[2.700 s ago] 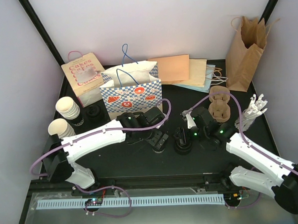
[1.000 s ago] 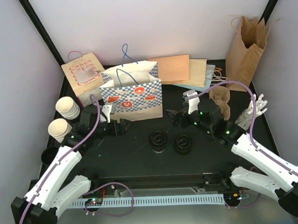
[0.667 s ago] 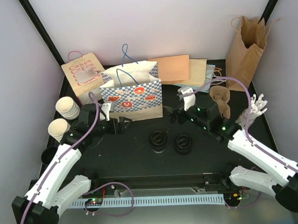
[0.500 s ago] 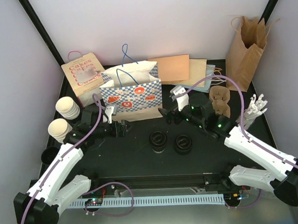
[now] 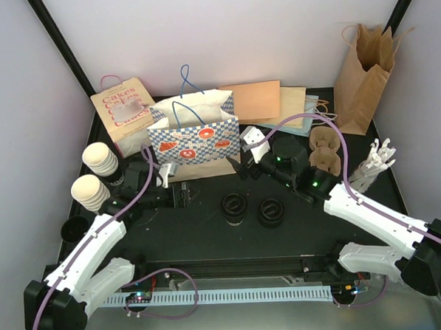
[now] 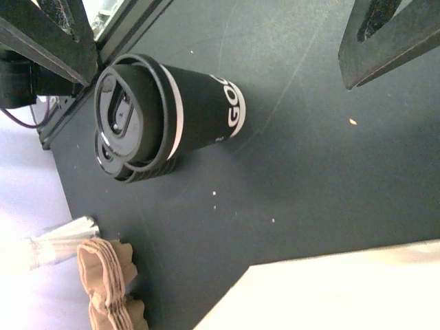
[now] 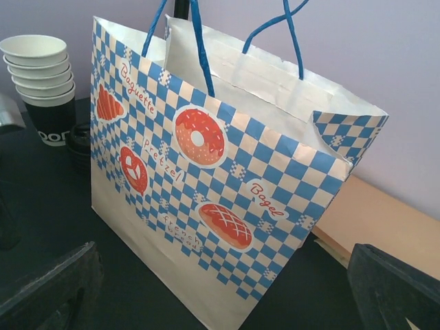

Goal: Pack the takeout coffee

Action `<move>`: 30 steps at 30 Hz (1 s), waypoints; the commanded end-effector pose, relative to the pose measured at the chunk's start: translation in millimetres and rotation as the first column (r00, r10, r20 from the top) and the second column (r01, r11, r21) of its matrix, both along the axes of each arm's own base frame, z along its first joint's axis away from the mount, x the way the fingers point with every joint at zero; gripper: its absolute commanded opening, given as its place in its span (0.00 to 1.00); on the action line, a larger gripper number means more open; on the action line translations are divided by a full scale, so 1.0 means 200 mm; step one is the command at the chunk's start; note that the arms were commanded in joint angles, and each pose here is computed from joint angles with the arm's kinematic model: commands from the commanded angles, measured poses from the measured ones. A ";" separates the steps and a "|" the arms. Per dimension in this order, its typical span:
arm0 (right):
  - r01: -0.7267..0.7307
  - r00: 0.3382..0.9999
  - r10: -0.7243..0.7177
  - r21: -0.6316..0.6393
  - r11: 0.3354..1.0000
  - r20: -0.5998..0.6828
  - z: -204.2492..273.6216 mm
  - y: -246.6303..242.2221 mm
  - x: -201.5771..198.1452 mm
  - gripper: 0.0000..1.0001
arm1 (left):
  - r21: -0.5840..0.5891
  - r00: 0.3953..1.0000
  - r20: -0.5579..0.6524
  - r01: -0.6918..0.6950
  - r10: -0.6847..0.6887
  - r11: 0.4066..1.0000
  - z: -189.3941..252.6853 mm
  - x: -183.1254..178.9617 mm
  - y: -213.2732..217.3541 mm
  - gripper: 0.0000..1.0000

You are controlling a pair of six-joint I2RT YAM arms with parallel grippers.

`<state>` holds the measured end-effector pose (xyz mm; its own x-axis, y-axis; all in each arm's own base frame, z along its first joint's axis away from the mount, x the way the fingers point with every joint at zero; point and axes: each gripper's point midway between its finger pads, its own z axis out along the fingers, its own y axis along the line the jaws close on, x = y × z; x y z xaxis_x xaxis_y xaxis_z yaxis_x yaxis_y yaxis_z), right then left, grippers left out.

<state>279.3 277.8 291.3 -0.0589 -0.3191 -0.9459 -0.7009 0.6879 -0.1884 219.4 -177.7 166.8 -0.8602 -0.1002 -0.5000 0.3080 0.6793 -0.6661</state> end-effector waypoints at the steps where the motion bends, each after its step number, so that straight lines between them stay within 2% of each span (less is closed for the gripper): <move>1: -0.043 0.996 0.044 -0.008 0.999 0.075 0.09 0.03 -0.01 1.00 | -0.110 0.999 -0.019 0.030 -0.033 0.993 -0.01 -0.04 -0.05 0.99; 7: -0.204 0.922 0.242 -0.151 0.967 0.301 0.11 0.16 -0.05 1.00 | -0.123 0.999 -0.028 0.030 -0.034 0.992 -0.05 -0.05 -0.05 0.99; 11: -0.215 0.889 0.308 -0.283 0.935 0.340 0.06 0.27 0.03 1.00 | -0.101 1.000 -0.012 0.027 -0.028 0.995 -0.03 -0.04 -0.04 0.99; 17: -0.139 0.887 0.253 -0.300 0.944 0.387 0.04 0.36 0.21 1.00 | -0.049 0.999 -0.049 -0.018 0.016 0.999 -0.08 -0.04 0.00 0.99; 24: -0.114 0.892 0.242 -0.328 0.938 0.382 -0.04 0.44 0.34 1.00 | -0.168 0.991 -0.125 0.014 -0.035 0.986 -0.16 -0.12 -0.06 0.98; 30: -0.100 0.889 0.240 -0.346 0.933 0.390 -0.08 0.48 0.40 1.00 | -0.157 0.992 -0.122 -0.002 -0.018 0.988 -0.16 -0.13 -0.05 0.98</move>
